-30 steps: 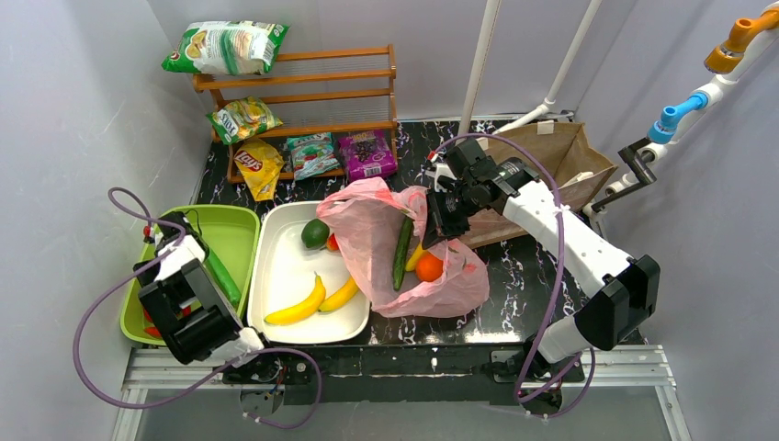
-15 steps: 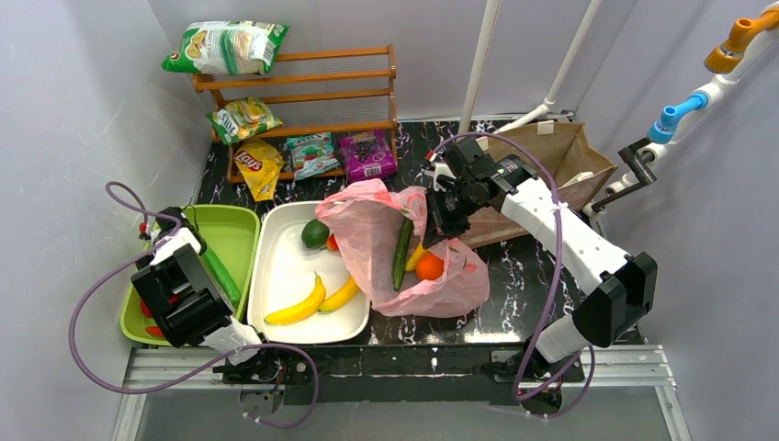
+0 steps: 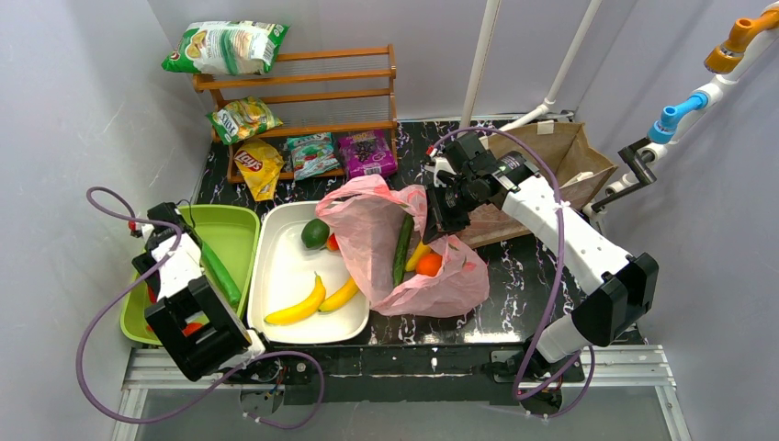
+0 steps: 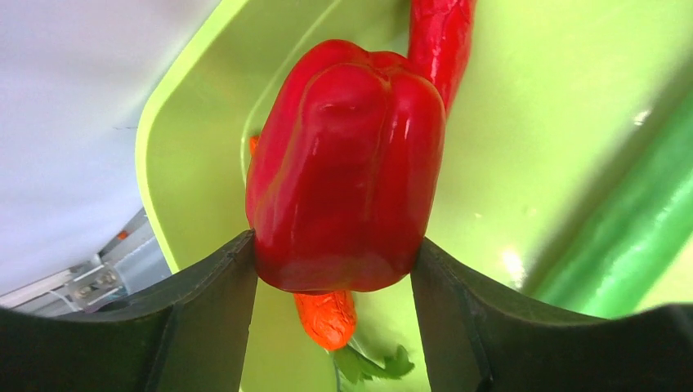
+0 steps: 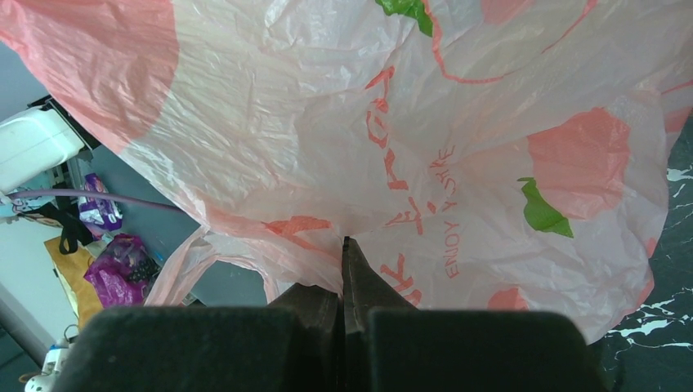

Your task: Place the food into the grocery bag and tie it

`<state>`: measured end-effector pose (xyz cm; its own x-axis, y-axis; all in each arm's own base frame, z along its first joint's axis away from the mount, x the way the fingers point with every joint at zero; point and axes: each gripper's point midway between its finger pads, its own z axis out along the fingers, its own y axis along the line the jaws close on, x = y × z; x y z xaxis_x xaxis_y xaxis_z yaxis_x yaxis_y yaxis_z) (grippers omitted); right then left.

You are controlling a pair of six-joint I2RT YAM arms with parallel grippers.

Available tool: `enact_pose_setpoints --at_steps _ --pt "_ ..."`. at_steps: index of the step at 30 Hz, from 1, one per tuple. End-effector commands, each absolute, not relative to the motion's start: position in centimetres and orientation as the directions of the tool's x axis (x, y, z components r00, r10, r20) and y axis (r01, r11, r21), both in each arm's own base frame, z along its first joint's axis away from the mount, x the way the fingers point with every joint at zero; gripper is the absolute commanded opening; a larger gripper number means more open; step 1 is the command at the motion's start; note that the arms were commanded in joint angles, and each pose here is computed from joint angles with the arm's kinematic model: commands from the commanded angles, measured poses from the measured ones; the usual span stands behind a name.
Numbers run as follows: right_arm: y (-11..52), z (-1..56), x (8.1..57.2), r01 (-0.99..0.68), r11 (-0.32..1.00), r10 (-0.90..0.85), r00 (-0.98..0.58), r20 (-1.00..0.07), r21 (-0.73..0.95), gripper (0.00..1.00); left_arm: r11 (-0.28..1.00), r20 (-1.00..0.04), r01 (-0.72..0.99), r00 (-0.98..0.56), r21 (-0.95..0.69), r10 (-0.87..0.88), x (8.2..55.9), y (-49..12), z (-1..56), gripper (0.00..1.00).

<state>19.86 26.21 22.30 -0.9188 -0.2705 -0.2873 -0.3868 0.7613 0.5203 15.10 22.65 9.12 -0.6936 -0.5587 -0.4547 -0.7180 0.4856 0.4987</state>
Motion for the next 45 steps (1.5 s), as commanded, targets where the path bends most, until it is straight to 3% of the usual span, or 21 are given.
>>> enact_pose_setpoints --at_steps 1,12,22,35,41,45 --pt "26.7 24.0 20.2 -0.429 0.736 -0.277 -0.897 -0.345 0.524 0.01 0.491 -0.476 -0.785 -0.619 0.378 -0.625 15.8 20.7 10.5 0.00" --pt "26.4 24.4 19.7 -0.430 0.730 -0.264 -0.894 -0.362 0.530 0.01 0.502 -0.444 -0.865 -0.459 0.026 -0.769 19.9 16.2 13.8 0.00" --pt "26.4 25.0 19.6 -0.437 0.719 -0.245 -0.887 -0.391 0.541 0.01 0.429 -0.230 -0.866 -0.377 -0.256 -0.897 22.4 9.7 14.0 0.00" --pt "26.4 25.6 19.9 -0.452 0.714 -0.239 -0.875 -0.421 0.535 0.01 0.554 -0.259 -0.727 -0.490 -0.405 -0.833 25.7 2.8 18.7 0.00" --pt "26.7 25.7 20.6 -0.448 0.722 -0.236 -0.876 -0.421 0.527 0.01 0.655 -0.292 -0.572 -0.600 -0.494 -0.745 25.3 -1.4 22.3 0.00" --pt "27.0 26.7 21.2 -0.445 0.724 -0.212 -0.871 -0.443 0.527 0.01 0.725 -0.325 -0.379 -0.707 -0.576 -0.628 24.7 -5.5 25.6 0.00"
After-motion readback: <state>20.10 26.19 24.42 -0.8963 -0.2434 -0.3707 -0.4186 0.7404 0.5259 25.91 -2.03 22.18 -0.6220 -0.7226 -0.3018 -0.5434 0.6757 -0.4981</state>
